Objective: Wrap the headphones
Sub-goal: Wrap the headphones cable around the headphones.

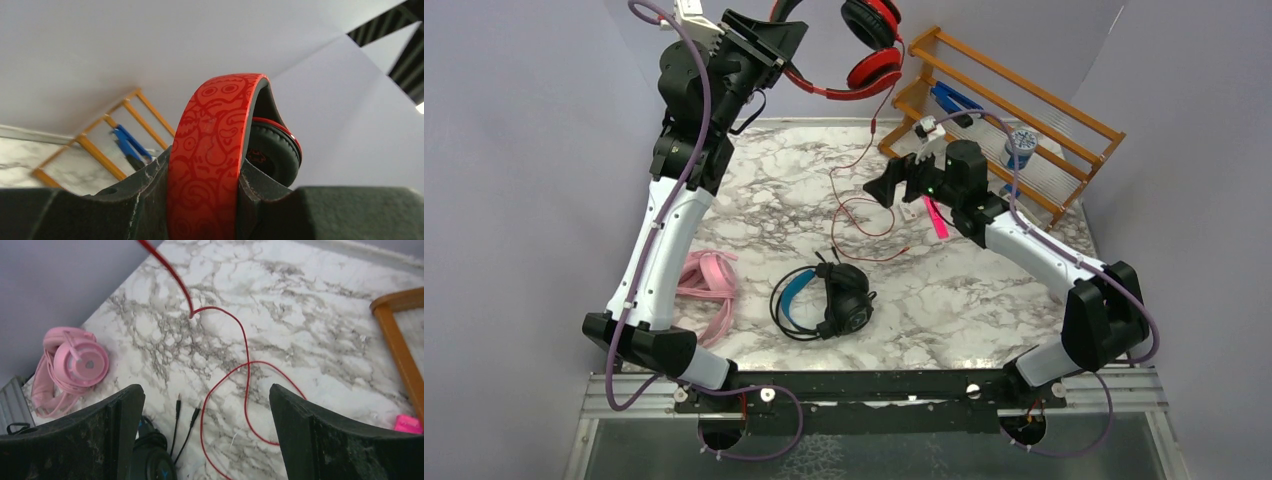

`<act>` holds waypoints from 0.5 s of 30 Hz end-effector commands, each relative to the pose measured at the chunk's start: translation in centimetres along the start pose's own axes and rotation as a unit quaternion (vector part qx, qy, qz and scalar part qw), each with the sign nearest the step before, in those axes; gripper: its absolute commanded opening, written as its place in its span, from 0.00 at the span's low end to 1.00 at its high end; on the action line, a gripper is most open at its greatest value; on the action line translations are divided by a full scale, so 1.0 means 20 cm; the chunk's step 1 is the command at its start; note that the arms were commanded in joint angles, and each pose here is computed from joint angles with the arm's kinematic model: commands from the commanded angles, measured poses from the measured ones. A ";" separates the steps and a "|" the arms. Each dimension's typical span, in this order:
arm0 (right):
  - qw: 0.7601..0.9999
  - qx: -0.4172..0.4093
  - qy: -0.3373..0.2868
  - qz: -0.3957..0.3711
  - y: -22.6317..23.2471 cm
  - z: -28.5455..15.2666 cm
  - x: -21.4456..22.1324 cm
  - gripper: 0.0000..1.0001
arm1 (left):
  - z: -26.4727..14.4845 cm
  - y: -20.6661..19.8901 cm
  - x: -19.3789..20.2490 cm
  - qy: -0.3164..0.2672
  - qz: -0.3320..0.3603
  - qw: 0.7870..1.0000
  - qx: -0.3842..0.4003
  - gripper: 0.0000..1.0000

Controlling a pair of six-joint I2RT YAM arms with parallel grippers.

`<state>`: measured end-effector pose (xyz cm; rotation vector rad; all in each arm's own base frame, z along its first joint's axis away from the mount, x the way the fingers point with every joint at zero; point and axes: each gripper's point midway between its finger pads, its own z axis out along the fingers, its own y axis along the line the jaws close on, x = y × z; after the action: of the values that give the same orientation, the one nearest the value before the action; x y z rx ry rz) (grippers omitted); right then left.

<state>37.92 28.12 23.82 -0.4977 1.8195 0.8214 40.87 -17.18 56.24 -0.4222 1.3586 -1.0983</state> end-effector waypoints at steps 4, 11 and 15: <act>0.984 -0.073 -0.142 -0.083 0.07 -0.03 -0.22 1.00 | -0.17 -0.42 -0.02 0.055 -0.126 0.976 0.171 0.00; 0.971 -0.112 -0.189 -0.092 0.14 -0.03 -0.29 1.00 | -0.23 -0.49 0.05 0.110 -0.212 0.945 0.225 0.00; 0.965 -0.149 -0.192 -0.097 0.18 0.02 -0.31 0.97 | -0.25 -0.51 0.07 0.128 -0.219 0.938 0.237 0.00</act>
<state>38.26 29.13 28.13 -0.5803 1.4113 0.9159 36.90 -21.78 57.60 -0.3633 1.3293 -1.6786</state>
